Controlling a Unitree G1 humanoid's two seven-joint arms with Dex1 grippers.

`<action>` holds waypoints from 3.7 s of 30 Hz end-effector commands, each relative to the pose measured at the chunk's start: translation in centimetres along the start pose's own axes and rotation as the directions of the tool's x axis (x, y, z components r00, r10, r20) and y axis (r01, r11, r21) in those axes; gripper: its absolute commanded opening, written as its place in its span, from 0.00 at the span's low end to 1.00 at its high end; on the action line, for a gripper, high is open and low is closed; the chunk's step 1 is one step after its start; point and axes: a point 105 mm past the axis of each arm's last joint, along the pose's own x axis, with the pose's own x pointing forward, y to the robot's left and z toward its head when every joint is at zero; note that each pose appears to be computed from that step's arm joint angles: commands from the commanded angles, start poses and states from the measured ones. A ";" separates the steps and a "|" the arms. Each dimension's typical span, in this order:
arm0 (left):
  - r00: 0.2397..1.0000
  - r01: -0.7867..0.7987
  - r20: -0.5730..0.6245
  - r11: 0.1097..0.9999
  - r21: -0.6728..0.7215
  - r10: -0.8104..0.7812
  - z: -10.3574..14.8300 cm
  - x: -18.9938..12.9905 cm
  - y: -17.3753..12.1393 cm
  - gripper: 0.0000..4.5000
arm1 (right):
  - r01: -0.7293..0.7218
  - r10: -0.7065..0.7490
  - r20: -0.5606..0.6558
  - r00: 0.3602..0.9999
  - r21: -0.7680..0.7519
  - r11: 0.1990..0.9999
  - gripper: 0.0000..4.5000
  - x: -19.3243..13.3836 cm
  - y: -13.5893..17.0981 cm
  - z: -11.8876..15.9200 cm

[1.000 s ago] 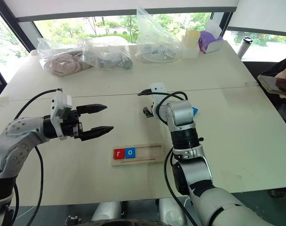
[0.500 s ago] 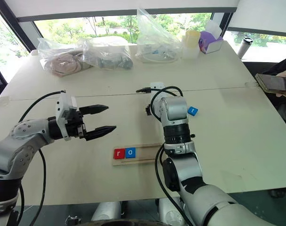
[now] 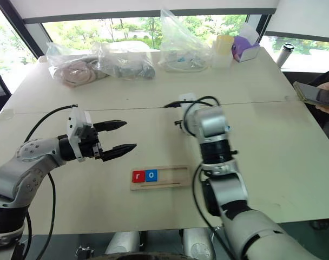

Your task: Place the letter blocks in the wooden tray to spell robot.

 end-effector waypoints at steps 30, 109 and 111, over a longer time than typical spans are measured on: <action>0.995 0.097 -0.032 0.995 0.021 -0.096 -0.1 0.1 0.4 1.00 | -0.069 0.077 -0.062 0.995 0.125 0.990 0.25 -9.3 -0.8 -10.8; 0.991 0.130 -0.045 0.988 0.087 -0.127 0.0 0.7 1.3 1.00 | -0.437 0.487 -0.120 0.865 -0.658 0.613 0.99 -7.0 -5.2 -12.6; 0.989 0.141 -0.047 0.986 0.086 -0.138 0.1 0.5 1.2 1.00 | -0.437 0.488 -0.120 0.864 -0.658 0.613 0.94 -6.9 -5.2 -12.6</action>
